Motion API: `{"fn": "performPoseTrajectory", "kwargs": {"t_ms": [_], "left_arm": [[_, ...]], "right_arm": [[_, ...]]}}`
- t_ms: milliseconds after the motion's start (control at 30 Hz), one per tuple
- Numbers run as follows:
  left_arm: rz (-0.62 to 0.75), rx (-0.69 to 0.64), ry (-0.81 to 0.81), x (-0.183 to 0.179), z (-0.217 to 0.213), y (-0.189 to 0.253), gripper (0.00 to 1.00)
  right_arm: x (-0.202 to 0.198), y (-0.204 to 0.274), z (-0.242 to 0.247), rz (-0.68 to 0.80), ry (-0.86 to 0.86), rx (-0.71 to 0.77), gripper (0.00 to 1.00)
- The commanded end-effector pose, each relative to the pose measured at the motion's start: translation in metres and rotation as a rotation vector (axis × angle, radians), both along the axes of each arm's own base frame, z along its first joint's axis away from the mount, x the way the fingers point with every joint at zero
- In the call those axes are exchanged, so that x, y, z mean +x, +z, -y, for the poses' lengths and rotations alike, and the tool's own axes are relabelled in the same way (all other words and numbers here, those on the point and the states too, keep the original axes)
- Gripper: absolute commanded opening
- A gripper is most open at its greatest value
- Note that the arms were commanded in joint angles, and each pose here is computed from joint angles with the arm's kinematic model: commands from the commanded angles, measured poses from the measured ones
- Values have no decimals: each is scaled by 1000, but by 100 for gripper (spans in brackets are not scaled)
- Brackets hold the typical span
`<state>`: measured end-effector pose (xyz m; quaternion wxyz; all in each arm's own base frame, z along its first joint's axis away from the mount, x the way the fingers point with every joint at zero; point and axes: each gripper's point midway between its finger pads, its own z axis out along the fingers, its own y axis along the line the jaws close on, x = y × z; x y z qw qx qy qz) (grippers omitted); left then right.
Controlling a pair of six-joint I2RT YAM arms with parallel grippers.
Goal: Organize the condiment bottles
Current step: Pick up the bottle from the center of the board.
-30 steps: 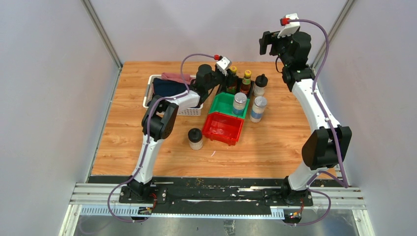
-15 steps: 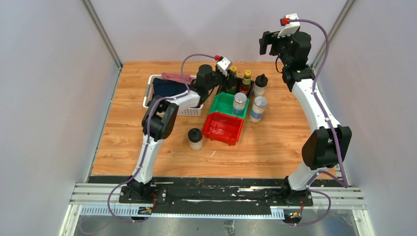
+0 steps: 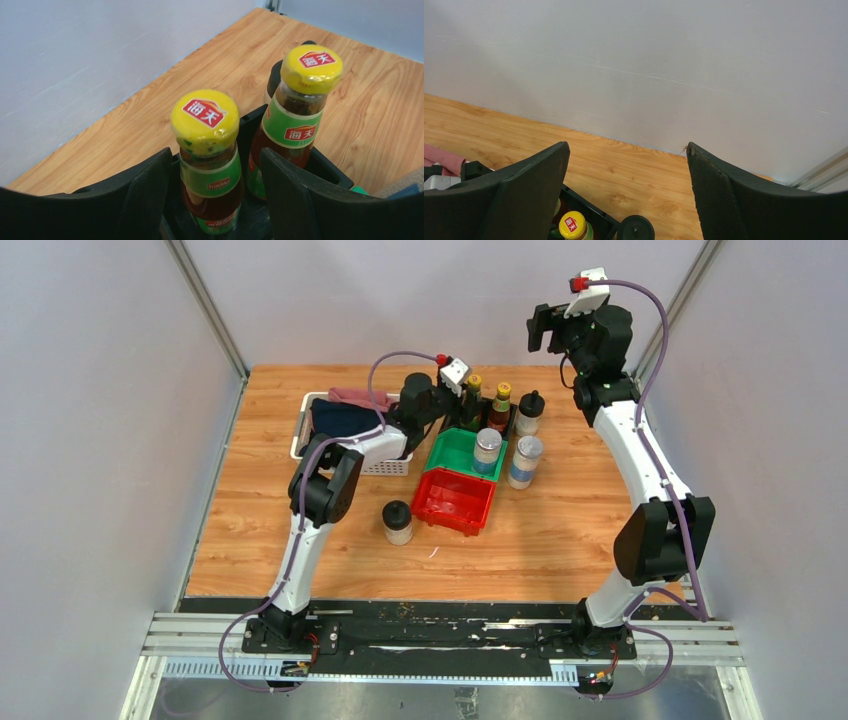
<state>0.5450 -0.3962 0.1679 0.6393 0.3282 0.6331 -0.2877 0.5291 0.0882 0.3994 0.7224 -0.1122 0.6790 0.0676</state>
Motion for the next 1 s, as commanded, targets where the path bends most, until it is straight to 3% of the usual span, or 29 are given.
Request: {"fn": "performPoseTrajectory", "kwargs": {"t_ms": [0, 333, 567, 700, 733, 767, 967], "left_arm": [[7, -19, 32, -6, -5, 20, 72], [-3, -95, 170, -29, -43, 77, 86], [-59, -129, 334, -47, -84, 121, 87], [-97, -104, 412, -61, -102, 136, 87], [-106, -98, 428, -64, -107, 138, 97], [-116, -96, 444, -67, -111, 139, 99], [-179, -79, 497, -84, -129, 143, 100]], "right_arm": [[0, 5, 5, 16, 1, 16, 90], [6, -4, 12, -16, -40, 11, 90], [9, -19, 26, -144, -142, 57, 89], [11, -43, 35, -248, -221, 74, 87], [11, -50, 37, -270, -239, 69, 87], [11, -57, 39, -290, -257, 63, 87], [6, -99, 45, -397, -306, 49, 87]]}}
